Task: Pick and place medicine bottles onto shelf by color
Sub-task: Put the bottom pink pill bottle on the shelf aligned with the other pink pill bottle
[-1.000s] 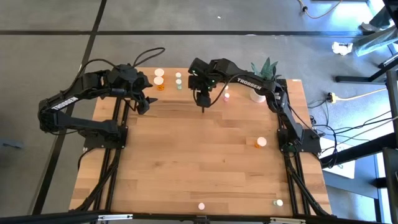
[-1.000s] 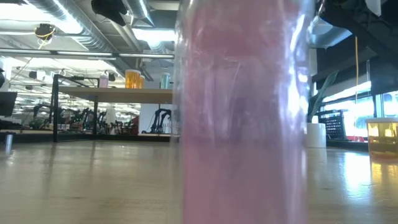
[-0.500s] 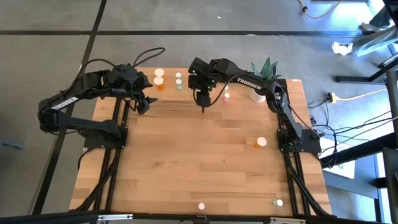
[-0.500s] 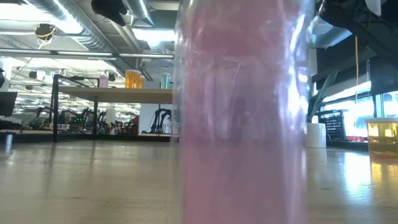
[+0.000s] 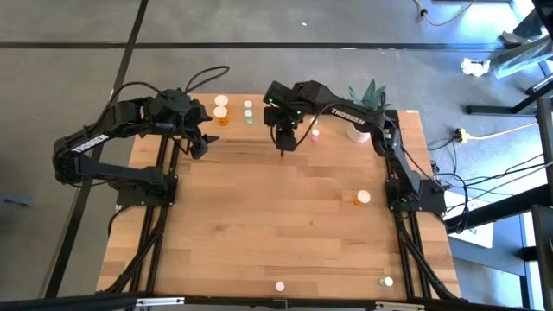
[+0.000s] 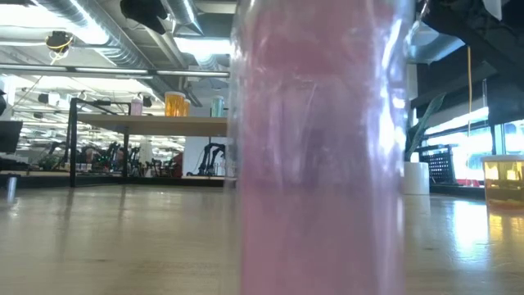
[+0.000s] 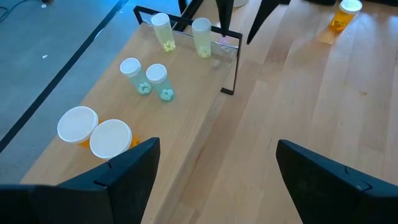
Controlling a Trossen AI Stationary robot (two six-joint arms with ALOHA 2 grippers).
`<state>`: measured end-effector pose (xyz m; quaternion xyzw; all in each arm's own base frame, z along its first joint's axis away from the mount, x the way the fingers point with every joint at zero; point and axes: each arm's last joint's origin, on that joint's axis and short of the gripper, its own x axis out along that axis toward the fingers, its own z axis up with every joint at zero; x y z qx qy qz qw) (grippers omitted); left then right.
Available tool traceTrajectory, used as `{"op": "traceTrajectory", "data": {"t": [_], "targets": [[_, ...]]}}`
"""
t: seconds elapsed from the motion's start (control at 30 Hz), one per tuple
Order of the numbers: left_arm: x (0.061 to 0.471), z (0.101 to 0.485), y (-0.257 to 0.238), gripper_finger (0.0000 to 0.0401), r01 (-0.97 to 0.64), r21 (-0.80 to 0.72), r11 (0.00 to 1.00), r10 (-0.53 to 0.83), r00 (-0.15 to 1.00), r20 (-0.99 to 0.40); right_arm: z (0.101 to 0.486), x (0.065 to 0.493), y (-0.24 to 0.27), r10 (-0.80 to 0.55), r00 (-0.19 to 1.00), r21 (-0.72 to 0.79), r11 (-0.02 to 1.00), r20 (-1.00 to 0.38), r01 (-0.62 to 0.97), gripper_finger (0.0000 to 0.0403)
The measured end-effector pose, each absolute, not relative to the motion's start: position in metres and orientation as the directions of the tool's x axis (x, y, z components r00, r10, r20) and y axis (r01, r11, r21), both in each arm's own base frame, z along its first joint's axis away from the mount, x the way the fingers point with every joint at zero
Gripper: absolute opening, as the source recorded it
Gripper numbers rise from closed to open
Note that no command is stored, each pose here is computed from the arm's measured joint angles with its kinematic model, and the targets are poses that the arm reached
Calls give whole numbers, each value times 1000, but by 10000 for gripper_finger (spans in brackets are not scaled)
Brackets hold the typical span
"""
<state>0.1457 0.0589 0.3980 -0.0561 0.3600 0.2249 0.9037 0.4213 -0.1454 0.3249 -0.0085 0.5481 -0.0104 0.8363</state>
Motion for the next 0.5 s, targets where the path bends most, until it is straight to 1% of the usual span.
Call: {"op": "traceTrajectory", "data": {"t": [0.17, 0.33, 0.5], "targets": [[145, 398, 59, 315, -446, 61, 893, 365, 636, -680, 350, 410, -133, -34, 448, -22, 999, -893, 33, 172], [142, 394, 58, 315, -461, 53, 886, 354, 598, -719, 374, 400, -112, -29, 496, -12, 999, -868, 37, 172], [139, 392, 57, 315, -479, 36, 877, 346, 576, -741, 389, 387, -92, -8, 489, 30, 997, -872, 71, 172]]}}
